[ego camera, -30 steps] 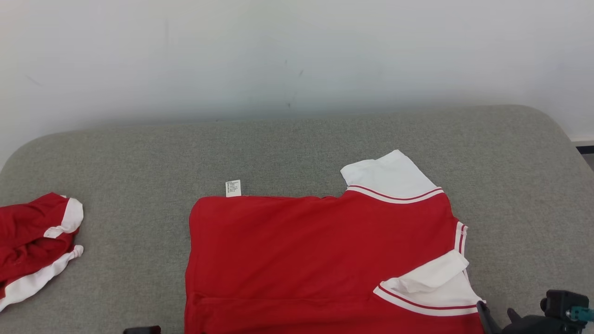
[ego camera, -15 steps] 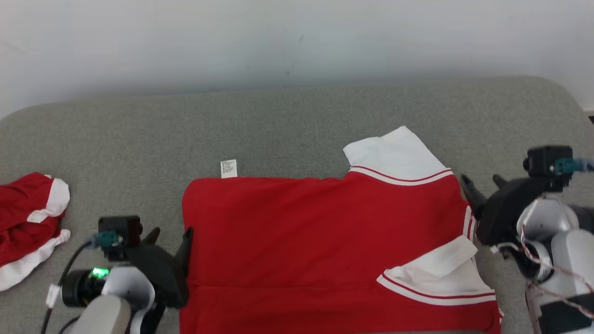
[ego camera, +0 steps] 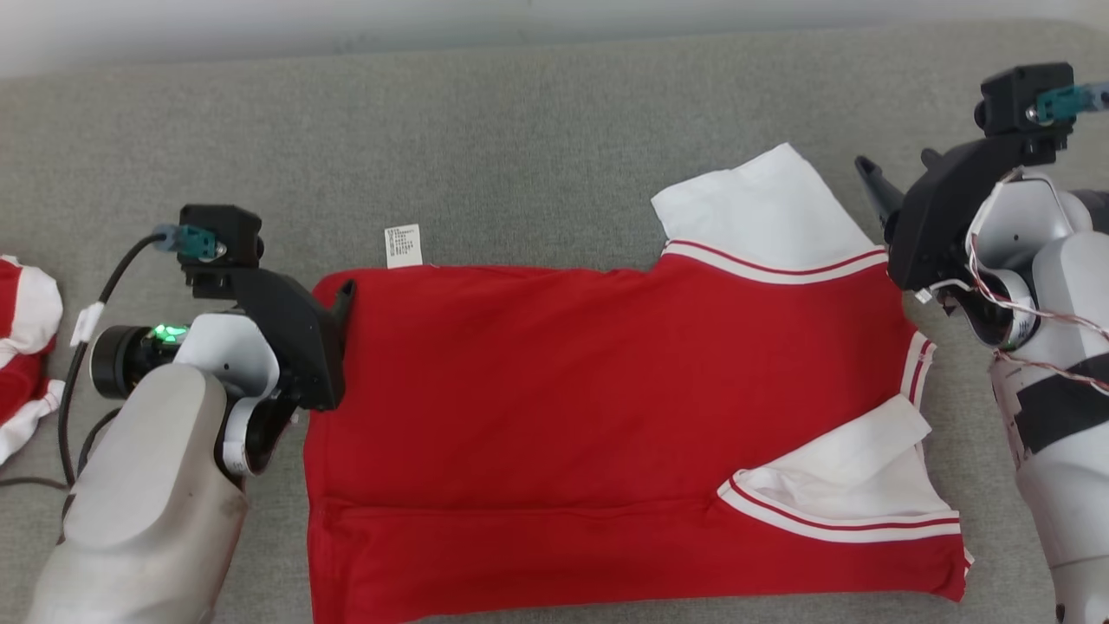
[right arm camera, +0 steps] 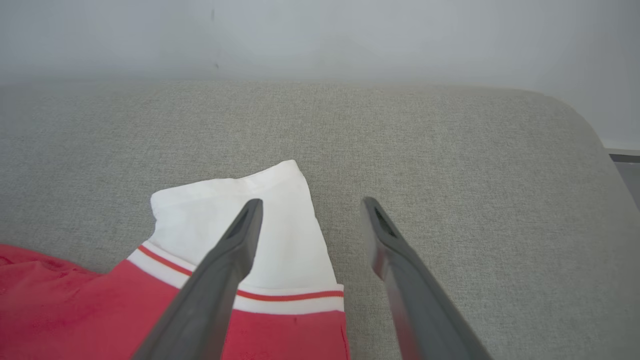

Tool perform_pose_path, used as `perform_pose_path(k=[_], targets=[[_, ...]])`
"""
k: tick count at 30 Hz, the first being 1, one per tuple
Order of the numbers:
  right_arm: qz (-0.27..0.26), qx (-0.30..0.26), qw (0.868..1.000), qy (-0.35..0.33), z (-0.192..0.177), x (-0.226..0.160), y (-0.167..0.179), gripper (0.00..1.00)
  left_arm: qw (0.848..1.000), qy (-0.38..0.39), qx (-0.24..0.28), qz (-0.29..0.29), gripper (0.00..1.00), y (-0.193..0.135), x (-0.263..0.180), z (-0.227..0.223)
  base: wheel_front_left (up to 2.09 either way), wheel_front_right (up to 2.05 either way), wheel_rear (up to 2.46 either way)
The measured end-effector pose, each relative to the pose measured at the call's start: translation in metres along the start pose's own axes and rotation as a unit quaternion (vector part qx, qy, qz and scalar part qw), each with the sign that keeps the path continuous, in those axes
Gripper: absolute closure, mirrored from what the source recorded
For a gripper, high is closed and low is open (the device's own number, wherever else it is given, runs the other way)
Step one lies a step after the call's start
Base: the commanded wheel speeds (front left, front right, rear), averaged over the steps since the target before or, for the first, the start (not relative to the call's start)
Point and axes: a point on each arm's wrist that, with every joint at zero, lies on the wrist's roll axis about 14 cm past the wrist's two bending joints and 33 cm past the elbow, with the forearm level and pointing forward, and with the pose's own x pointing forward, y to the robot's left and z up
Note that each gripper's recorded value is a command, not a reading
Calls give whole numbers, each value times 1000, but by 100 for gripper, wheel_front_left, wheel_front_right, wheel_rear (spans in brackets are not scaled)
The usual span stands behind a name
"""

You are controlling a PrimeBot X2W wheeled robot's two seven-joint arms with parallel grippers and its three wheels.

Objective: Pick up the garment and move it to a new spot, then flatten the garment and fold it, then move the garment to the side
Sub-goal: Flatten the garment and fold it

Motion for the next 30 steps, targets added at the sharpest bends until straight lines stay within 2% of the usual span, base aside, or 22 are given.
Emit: perform_pose_path(k=[11, 12, 13, 14, 22, 30], targets=[[15, -14, 1000, 19, -8, 32, 10, 0, 998, 51, 28, 9, 2, 6, 25, -21, 0, 0, 0], [15, -13, 1000, 21, -10, 34, 9, 0, 998, 55, 31, 9, 33, 6, 27, -23, 0, 0, 0], [15, -13, 1000, 22, -10, 36, 9, 0, 998, 59, 33, 7, 59, 6, 29, -24, 0, 0, 0], [15, -12, 1000, 23, -10, 37, 8, 0, 997, 66, 34, 8, 100, 7, 30, -26, 0, 0, 0], [7, -9, 999, 48, -23, 48, -1, 0, 996, 91, 23, -2, 100, 5, 42, -32, 0, 0, 0], [-5, -8, 999, 41, -16, 62, -14, 0, 997, 78, 17, -4, 100, 11, 49, -23, 0, 0, 0]])
